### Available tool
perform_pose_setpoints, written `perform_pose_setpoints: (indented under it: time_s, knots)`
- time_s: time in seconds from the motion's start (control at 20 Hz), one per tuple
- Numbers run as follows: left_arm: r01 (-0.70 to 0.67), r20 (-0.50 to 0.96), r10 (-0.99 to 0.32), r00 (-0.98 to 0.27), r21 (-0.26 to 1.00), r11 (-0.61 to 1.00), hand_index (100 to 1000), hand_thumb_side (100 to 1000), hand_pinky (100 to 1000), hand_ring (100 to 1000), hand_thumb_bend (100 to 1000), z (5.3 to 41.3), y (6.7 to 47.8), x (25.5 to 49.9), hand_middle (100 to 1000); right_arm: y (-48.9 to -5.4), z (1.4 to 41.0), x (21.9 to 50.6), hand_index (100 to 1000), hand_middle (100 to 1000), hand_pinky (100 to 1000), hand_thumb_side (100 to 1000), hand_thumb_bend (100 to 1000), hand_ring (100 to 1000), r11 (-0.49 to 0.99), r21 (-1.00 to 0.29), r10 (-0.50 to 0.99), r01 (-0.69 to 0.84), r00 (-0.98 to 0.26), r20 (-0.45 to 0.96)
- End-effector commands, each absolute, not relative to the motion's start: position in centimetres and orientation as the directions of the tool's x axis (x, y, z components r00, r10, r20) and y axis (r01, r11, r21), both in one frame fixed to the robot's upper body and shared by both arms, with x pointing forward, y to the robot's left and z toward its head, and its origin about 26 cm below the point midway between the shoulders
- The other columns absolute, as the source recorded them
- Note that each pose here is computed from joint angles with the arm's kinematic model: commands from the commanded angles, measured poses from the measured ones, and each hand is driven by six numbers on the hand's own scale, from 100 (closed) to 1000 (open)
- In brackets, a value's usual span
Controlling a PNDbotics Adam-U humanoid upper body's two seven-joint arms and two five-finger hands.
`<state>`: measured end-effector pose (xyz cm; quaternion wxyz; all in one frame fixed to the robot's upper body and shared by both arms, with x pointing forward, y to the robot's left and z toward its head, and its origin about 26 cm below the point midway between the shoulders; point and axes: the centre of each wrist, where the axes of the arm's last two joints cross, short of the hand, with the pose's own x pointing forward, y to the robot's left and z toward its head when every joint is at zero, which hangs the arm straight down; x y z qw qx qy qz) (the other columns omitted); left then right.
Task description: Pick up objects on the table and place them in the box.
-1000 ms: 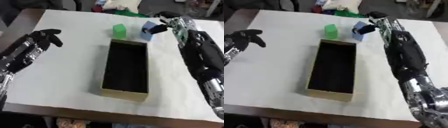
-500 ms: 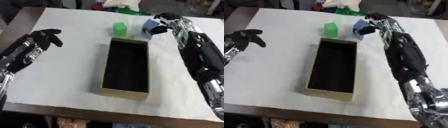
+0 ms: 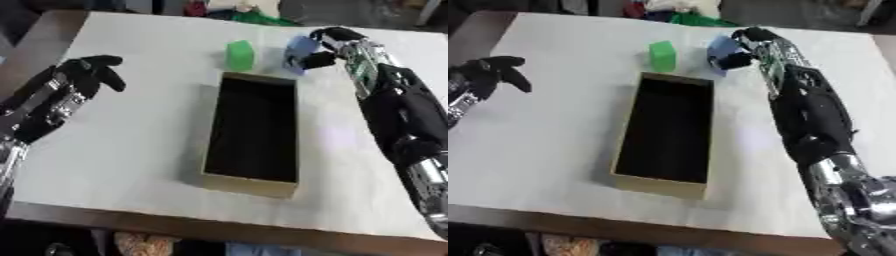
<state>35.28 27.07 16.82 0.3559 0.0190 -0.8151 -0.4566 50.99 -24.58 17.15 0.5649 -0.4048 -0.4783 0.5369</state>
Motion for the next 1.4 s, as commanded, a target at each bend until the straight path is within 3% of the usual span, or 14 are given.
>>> perform_pose_setpoints:
  time_s: [0.05, 0.75, 1.4]
  knots:
    - [0.267, 0.534, -0.358, -0.766, 0.77, 0.579, 912, 986, 789, 675, 101, 17.9, 27.2, 35.3, 627, -25.4, 18.5, 51.1, 977, 844, 850, 733, 342, 884, 0.102, -0.979, 0.994, -0.177, -0.023, 0.107]
    - [0.269, 0.536, -0.356, -0.766, 0.769, 0.58, 913, 981, 789, 675, 101, 18.0, 27.2, 35.3, 627, -25.3, 18.7, 51.1, 846, 648, 822, 591, 205, 830, 0.088, -0.989, 0.995, -0.117, -0.038, 0.093]
    - [0.273, 0.546, -0.361, -0.756, 0.765, 0.583, 913, 975, 790, 676, 102, 17.7, 27.5, 35.3, 627, -24.4, 20.1, 51.0, 837, 635, 823, 566, 180, 826, 0.049, -0.997, 0.987, -0.056, -0.153, 0.057]
